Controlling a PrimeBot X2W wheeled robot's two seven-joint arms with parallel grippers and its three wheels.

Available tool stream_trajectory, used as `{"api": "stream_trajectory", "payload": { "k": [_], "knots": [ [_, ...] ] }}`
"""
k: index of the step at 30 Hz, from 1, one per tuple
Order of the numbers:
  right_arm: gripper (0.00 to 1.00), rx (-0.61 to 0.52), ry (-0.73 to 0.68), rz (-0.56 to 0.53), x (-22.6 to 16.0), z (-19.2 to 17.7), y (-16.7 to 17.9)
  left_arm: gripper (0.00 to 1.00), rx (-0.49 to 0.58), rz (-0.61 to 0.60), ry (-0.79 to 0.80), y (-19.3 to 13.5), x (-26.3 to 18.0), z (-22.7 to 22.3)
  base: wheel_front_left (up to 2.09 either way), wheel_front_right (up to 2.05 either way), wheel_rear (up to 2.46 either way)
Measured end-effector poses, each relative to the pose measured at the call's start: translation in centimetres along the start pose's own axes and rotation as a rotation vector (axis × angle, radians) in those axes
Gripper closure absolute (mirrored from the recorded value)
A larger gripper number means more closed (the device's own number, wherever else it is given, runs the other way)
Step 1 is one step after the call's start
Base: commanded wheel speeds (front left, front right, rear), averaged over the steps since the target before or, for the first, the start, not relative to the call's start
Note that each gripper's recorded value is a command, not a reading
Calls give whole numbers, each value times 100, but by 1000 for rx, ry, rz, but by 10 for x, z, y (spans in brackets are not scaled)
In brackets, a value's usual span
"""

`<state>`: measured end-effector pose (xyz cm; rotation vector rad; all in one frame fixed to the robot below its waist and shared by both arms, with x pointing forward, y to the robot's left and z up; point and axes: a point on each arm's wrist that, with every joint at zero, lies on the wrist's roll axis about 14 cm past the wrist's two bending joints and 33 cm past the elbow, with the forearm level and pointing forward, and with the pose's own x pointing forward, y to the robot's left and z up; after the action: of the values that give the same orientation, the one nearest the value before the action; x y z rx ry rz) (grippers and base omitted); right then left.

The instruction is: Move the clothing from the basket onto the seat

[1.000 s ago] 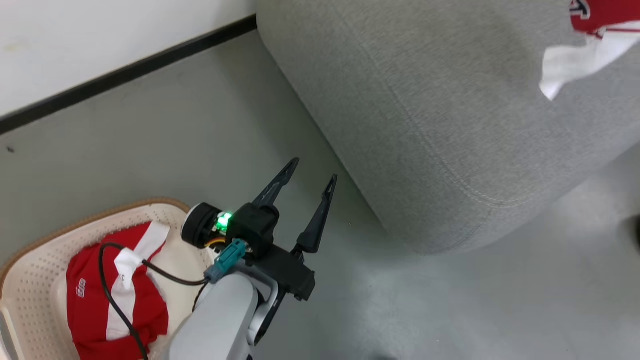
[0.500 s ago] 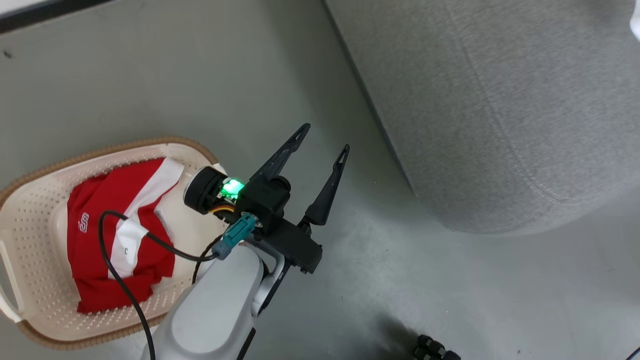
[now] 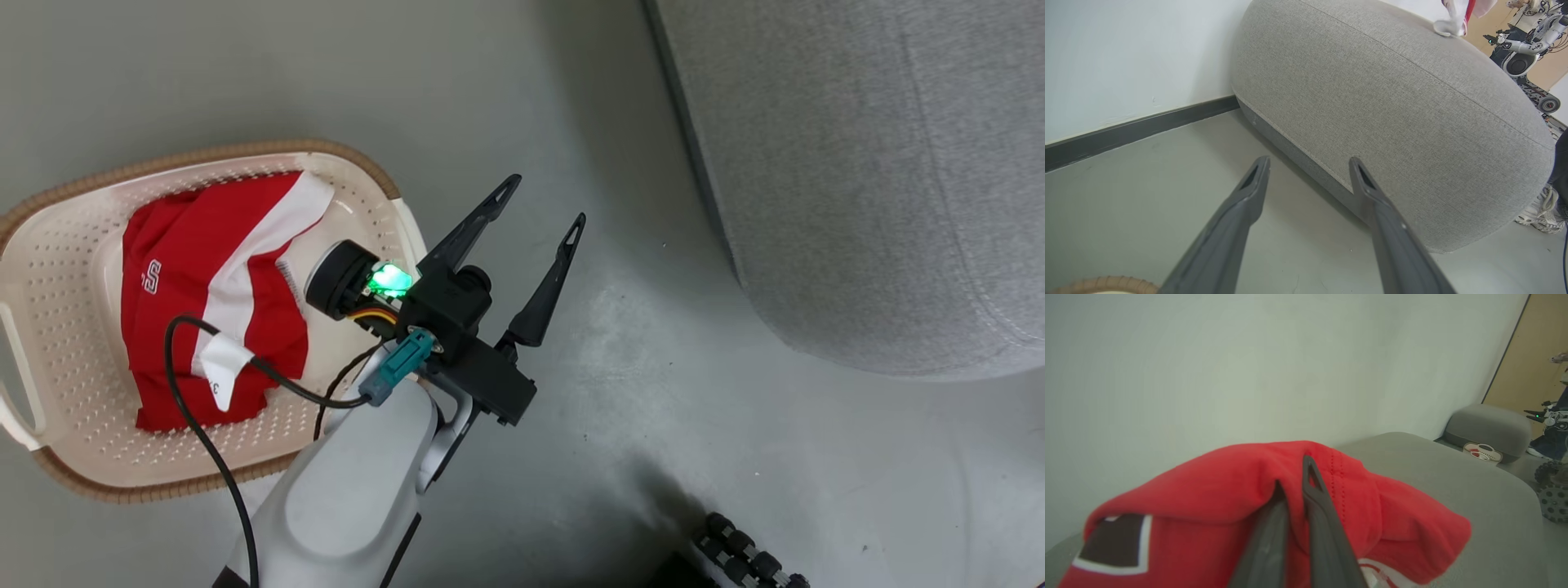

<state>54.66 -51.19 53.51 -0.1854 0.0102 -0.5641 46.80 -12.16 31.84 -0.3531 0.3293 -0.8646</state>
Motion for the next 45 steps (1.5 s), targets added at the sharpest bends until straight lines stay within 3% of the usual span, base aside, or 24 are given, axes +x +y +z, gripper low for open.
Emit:
{"api": "stream_trajectory", "payload": {
  "k": [11, 12, 13, 14, 29, 38, 45],
  "knots": [
    [100, 49, 203, -85, -13, -84, -3, 0, -13, 48, 39, 21, -7, -18, 0, 0, 0],
    [71, 52, 211, -84, -14, -87, -1, 0, -9, 49, 39, 22, -7, -17, 0, 0, 0],
    [11, 54, 215, -73, -14, -88, 2, 0, -4, 50, 37, 22, -6, -15, 0, 0, 0],
    [0, 56, 216, -63, -15, -88, 5, 0, -1, 50, 35, 22, -6, -14, 0, 0, 0],
    [0, 3, 227, 93, -38, -80, 41, 0, 24, 75, -10, 19, -13, 24, 0, 0, 0],
    [0, 26, 210, 172, -63, -64, 57, 0, 31, 115, -50, 9, -30, 56, 0, 0, 0],
    [0, 65, 171, 273, -88, -48, 89, 0, 47, 165, -88, 5, -48, 82, 0, 0, 0]
  ]
}}
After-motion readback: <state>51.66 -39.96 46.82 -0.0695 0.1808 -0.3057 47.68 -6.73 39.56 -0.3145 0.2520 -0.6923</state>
